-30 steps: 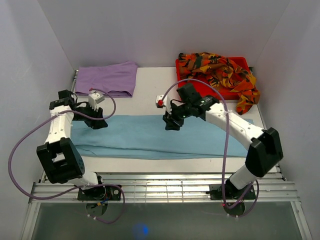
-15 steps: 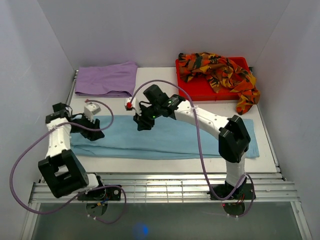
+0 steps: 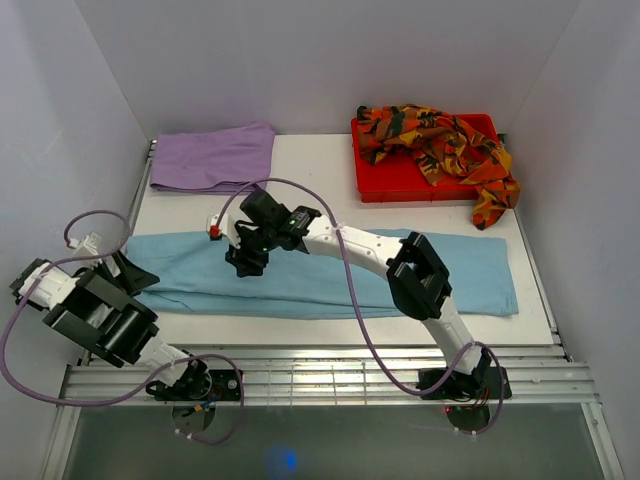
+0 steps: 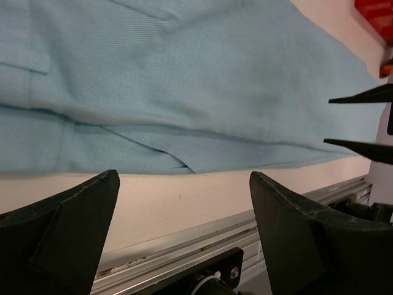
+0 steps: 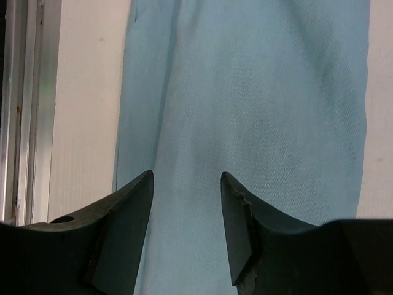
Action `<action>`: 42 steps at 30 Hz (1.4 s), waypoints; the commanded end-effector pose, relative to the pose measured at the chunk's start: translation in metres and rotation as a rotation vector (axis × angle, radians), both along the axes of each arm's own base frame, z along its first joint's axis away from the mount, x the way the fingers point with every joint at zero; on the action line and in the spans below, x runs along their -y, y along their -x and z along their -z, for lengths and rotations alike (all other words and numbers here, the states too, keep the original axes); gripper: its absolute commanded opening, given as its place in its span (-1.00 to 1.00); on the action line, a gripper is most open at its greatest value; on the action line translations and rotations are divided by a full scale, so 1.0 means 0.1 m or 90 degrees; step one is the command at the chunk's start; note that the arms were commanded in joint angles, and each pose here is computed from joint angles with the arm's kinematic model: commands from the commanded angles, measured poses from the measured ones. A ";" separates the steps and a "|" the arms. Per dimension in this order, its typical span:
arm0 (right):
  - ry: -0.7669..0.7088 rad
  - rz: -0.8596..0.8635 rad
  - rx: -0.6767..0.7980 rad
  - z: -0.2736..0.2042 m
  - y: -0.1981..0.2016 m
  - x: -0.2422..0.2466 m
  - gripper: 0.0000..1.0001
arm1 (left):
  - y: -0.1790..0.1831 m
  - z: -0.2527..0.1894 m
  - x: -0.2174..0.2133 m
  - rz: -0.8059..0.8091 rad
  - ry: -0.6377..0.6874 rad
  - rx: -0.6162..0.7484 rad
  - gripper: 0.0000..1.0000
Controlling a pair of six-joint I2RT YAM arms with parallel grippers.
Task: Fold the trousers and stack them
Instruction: Fold the trousers
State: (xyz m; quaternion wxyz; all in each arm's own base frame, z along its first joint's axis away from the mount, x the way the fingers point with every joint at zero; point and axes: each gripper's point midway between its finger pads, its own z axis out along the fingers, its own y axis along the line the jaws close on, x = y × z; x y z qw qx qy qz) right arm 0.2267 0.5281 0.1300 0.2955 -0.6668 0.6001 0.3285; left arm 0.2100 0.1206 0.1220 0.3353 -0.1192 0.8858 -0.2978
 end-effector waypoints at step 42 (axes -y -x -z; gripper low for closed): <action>-0.156 -0.003 0.247 0.48 0.43 -0.80 -0.60 | -0.12 0.15 -0.37 -0.191 -0.029 -0.025 0.44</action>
